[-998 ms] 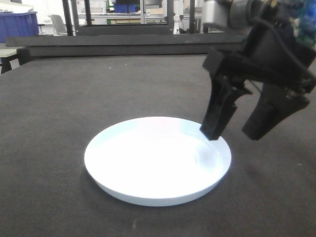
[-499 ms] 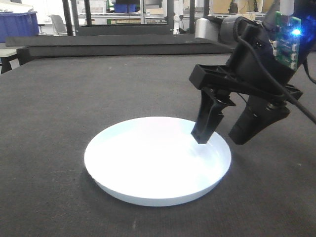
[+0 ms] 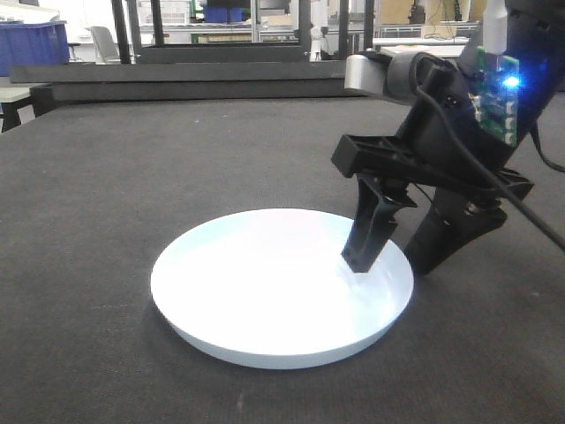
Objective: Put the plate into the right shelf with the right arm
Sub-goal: 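Lower the right gripper onto the white plate's rim and pinch it, then lift the white plate upright off the table with the right gripper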
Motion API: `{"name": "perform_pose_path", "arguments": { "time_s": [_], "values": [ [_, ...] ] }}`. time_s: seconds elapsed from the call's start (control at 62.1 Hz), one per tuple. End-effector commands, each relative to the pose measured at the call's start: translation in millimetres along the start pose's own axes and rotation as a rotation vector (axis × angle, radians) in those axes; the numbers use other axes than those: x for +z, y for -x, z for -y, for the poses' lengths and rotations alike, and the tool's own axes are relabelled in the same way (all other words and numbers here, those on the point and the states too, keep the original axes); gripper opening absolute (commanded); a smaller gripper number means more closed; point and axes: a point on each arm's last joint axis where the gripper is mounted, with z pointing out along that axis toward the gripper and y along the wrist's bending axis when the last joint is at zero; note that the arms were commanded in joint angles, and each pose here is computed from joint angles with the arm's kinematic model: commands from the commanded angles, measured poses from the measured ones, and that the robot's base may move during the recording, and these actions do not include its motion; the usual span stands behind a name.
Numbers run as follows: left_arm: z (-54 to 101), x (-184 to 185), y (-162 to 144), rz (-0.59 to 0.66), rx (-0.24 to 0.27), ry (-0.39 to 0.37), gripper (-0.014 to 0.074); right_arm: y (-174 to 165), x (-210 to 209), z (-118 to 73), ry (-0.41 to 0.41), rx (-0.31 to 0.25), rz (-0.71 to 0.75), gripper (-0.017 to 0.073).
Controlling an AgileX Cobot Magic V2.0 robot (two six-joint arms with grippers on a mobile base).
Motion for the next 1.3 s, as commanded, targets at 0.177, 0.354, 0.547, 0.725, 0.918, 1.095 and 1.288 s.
{"name": "perform_pose_path", "arguments": {
  "time_s": [0.177,0.354,0.547,0.725,0.918,1.095,1.288],
  "values": [
    [-0.3,-0.2,4.8,0.082,-0.009,0.003,-0.0047,11.1,-14.2,-6.5,0.022,-0.003,0.081,0.0365],
    [-0.3,-0.2,4.8,0.082,-0.009,0.003,-0.0047,11.1,-14.2,-6.6,0.022,-0.002,0.080,0.0162],
    [-0.3,-0.2,4.8,0.082,-0.009,0.003,-0.0047,11.9,-15.6,-6.8,0.021,-0.003,0.093,0.0060],
    [-0.3,-0.2,4.8,0.082,-0.009,0.003,-0.0047,16.4,-28.6,-9.5,0.022,-0.015,0.138,0.0060],
    [-0.3,-0.2,4.8,0.082,-0.009,0.003,-0.0047,13.7,-75.5,-15.3,0.035,-0.034,0.253,0.0060],
    [-0.3,-0.2,4.8,0.082,-0.009,0.003,-0.0047,-7.3,-145.5,-34.0,0.054,-0.100,0.447,0.0068],
    [-0.3,-0.2,4.8,0.082,-0.009,0.003,-0.0047,-57.7,-217.5,-49.9,0.066,-0.170,0.751,0.0068]
  ]
}}
